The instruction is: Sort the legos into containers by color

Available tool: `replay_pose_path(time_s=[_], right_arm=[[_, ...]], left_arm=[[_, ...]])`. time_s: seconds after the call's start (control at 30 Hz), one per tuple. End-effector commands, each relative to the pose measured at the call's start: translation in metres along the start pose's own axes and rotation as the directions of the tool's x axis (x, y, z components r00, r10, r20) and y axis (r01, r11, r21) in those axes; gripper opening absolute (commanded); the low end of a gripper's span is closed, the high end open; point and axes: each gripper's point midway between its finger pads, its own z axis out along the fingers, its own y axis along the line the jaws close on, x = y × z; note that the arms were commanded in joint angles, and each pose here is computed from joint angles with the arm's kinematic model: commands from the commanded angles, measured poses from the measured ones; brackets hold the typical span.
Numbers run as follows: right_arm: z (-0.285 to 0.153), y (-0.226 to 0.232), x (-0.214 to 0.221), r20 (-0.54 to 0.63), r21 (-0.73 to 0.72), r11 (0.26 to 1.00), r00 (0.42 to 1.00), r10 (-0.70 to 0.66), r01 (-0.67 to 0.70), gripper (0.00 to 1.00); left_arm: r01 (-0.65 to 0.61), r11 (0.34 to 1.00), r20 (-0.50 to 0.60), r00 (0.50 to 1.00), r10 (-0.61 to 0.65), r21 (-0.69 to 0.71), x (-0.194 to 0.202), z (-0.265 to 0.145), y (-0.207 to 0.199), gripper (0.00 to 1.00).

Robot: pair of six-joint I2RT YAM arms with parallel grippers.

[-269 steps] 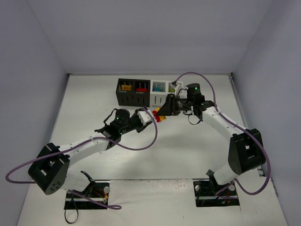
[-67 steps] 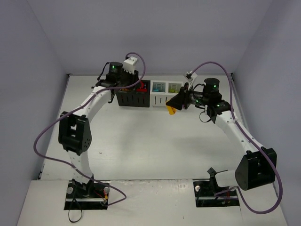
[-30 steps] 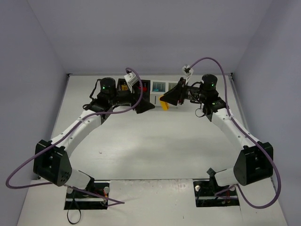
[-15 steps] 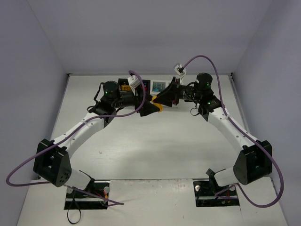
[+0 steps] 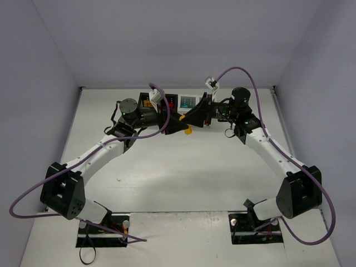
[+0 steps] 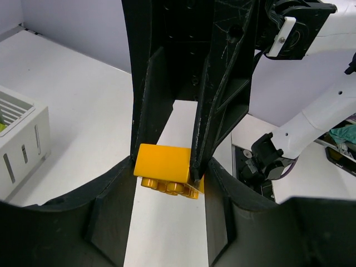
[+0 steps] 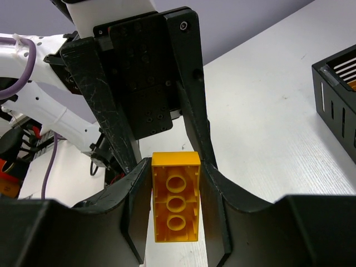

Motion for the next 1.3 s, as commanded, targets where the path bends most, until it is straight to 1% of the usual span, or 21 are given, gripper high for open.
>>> replay_pose_path(time_s=[0.0, 0.1, 0.23, 0.27, 0.33, 0.37, 0.47, 0.53, 0.67, 0.87, 0.9, 0.97, 1.0, 1.03, 1.07, 1.1, 1.13, 1.17, 1.2, 1.23, 1.27], right_arm=[[-0.002, 0.027, -0.026, 0.066, -0.055, 0.986, 0.986, -0.155, 0.159, 0.0], [-0.002, 0.027, -0.027, 0.068, -0.056, 0.985, 0.985, -0.159, 0.163, 0.0], [-0.002, 0.028, -0.028, 0.07, -0.058, 0.984, 0.984, -0.163, 0.167, 0.0], [-0.002, 0.027, -0.027, 0.069, -0.057, 0.984, 0.984, -0.162, 0.166, 0.08], [-0.002, 0.025, -0.029, 0.073, -0.042, 0.984, 0.983, -0.167, 0.17, 0.29], [-0.003, 0.024, -0.031, 0.077, -0.031, 0.984, 0.982, -0.173, 0.176, 0.46], [-0.004, 0.019, -0.035, 0.081, 0.005, 0.983, 0.98, -0.182, 0.182, 0.62], [-0.007, 0.011, -0.041, 0.083, 0.051, 0.982, 0.979, -0.188, 0.184, 0.68], [-0.015, -0.002, -0.053, 0.1, 0.118, 0.975, 0.975, -0.198, 0.186, 0.74], [-0.03, -0.022, -0.057, 0.103, 0.194, 0.965, 0.974, -0.201, 0.179, 0.76], [-0.032, -0.032, -0.051, 0.089, 0.241, 0.959, 0.981, -0.174, 0.148, 0.76], [-0.043, -0.045, -0.044, 0.083, 0.321, 0.938, 0.982, -0.168, 0.133, 0.77], [-0.05, -0.058, -0.041, 0.089, 0.393, 0.914, 0.984, -0.151, 0.105, 0.77], [-0.06, -0.066, -0.034, 0.095, 0.439, 0.895, 0.987, -0.131, 0.077, 0.77], [-0.066, -0.073, -0.03, 0.101, 0.473, 0.879, 0.988, -0.119, 0.057, 0.77], [-0.071, -0.078, -0.024, 0.105, 0.504, 0.863, 0.99, -0.098, 0.032, 0.77], [-0.08, -0.09, -0.022, 0.118, 0.571, 0.821, 0.989, -0.094, 0.01, 0.77], [-0.085, -0.095, -0.012, 0.115, 0.602, 0.798, 0.99, -0.079, -0.006, 0.77], [-0.09, -0.1, -0.006, 0.112, 0.631, 0.776, 0.992, -0.064, -0.021, 0.78], [-0.098, -0.107, -0.003, 0.118, 0.676, 0.736, 0.991, -0.063, -0.034, 0.78], [-0.103, -0.109, 0.0, 0.12, 0.697, 0.715, 0.991, -0.059, -0.042, 0.78]], left_arm=[[-0.057, 0.997, 0.057, 0.997, 0.054, 0.058, -0.021, 0.001, -0.018, 0.18], [-0.044, 0.997, 0.054, 0.998, 0.041, 0.058, -0.017, 0.0, -0.019, 0.18], [-0.039, 0.997, 0.053, 0.998, 0.036, 0.063, -0.014, -0.001, -0.02, 0.05], [-0.038, 0.997, 0.051, 0.998, 0.035, 0.061, -0.013, -0.002, -0.019, 0.01], [-0.043, 0.997, 0.051, 0.998, 0.04, 0.065, -0.012, -0.003, -0.021, 0.0], [-0.041, 0.997, 0.046, 0.998, 0.038, 0.063, -0.009, -0.003, -0.02, 0.0], [-0.044, 0.998, 0.025, 0.999, 0.043, 0.037, -0.001, -0.006, -0.016, 0.0], [-0.046, 0.999, -0.002, 0.999, 0.046, 0.009, 0.007, -0.009, -0.012, 0.0], [-0.057, 0.998, -0.028, 0.998, 0.056, -0.03, 0.014, -0.014, -0.006, 0.0], [-0.066, 0.994, -0.035, 0.997, 0.063, -0.089, 0.016, -0.016, 0.006, 0.0], [-0.063, 0.993, -0.043, 0.997, 0.059, -0.104, 0.019, -0.017, 0.01, 0.0], [-0.058, 0.988, -0.088, 0.995, 0.045, -0.145, 0.03, -0.02, 0.018, 0.0], [-0.058, 0.986, -0.108, 0.993, 0.042, -0.156, 0.034, -0.021, 0.02, 0.0], [-0.049, 0.984, -0.16, 0.987, 0.021, -0.174, 0.046, -0.024, 0.02, 0.14], [-0.052, 0.977, -0.184, 0.983, 0.014, -0.206, 0.052, -0.026, 0.023, 0.26], [-0.058, 0.975, -0.204, 0.979, 0.013, -0.216, 0.056, -0.028, 0.021, 0.32], [-0.03, 0.97, -0.252, 0.967, -0.033, -0.242, 0.071, -0.033, 0.02, 0.36], [-0.04, 0.967, -0.281, 0.959, -0.034, -0.252, 0.078, -0.035, 0.018, 0.44], [-0.046, 0.948, -0.303, 0.951, -0.055, -0.316, 0.084, -0.041, 0.023, 0.48], [-0.036, 0.936, -0.352, 0.931, -0.096, -0.35, 0.098, -0.05, 0.021, 0.52], [-0.039, 0.93, -0.38, 0.919, -0.111, -0.364, 0.105, -0.051, 0.017, 0.59]])
